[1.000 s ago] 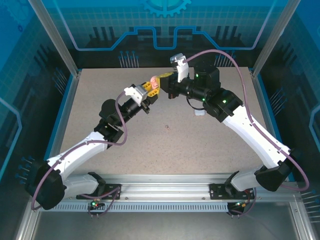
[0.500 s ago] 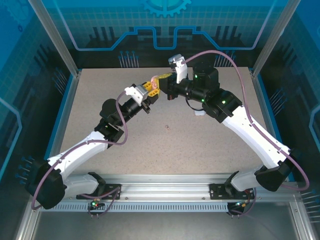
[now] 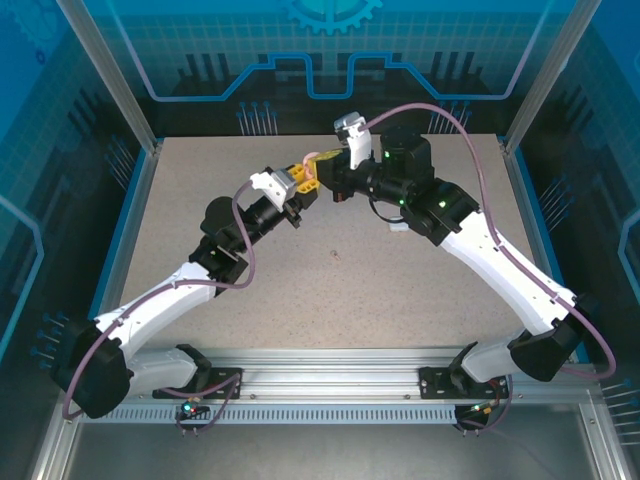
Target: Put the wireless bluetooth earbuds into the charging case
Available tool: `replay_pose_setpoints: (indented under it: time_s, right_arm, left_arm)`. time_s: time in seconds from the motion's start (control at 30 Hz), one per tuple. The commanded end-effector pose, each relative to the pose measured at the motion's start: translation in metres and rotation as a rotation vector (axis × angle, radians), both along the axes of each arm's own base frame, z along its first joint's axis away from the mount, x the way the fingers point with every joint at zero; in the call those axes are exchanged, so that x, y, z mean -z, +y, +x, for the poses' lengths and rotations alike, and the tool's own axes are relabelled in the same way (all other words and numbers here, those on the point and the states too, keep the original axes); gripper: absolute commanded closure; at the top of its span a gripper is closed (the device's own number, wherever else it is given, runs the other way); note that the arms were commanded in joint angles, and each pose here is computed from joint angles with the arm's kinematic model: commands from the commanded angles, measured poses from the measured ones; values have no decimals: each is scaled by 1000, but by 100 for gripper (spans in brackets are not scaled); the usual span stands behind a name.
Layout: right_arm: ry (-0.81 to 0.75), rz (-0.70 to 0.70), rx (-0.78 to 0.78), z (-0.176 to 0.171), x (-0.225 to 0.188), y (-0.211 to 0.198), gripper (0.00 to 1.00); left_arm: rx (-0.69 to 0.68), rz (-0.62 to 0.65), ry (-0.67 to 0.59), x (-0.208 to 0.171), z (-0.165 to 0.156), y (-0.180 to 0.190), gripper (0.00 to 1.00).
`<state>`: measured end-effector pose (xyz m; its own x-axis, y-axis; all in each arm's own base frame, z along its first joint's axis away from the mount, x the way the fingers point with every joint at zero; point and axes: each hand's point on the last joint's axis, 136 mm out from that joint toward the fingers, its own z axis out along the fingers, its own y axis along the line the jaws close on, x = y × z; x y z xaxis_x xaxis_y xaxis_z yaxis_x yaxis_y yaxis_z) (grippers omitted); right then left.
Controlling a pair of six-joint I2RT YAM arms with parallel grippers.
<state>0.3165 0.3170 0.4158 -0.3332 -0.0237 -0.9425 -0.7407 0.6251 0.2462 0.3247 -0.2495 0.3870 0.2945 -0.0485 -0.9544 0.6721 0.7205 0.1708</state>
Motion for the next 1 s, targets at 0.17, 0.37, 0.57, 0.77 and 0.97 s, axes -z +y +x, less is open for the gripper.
replay_pose_setpoints:
  time_s: [0.17, 0.37, 0.57, 0.77, 0.97]
  right_arm:
    - [-10, -15, 1, -1, 16, 2, 93]
    - [-5, -24, 7, -2, 21, -1, 87]
    - [-10, 7, 44, -1, 7, -8, 60]
    - [-31, 90, 64, -7, -35, -24, 35]
    - [7, 213, 170, -5, -60, -69, 28]
  left_arm:
    - [14, -73, -41, -30, -7, 2, 100]
    - [6, -80, -30, -30, -5, 2, 100]
    - [4, -74, -15, -24, -3, 1, 100]
    - [-12, -73, 1, -15, 1, 2, 100]
    - [-30, -72, 10, -9, 2, 5, 100]
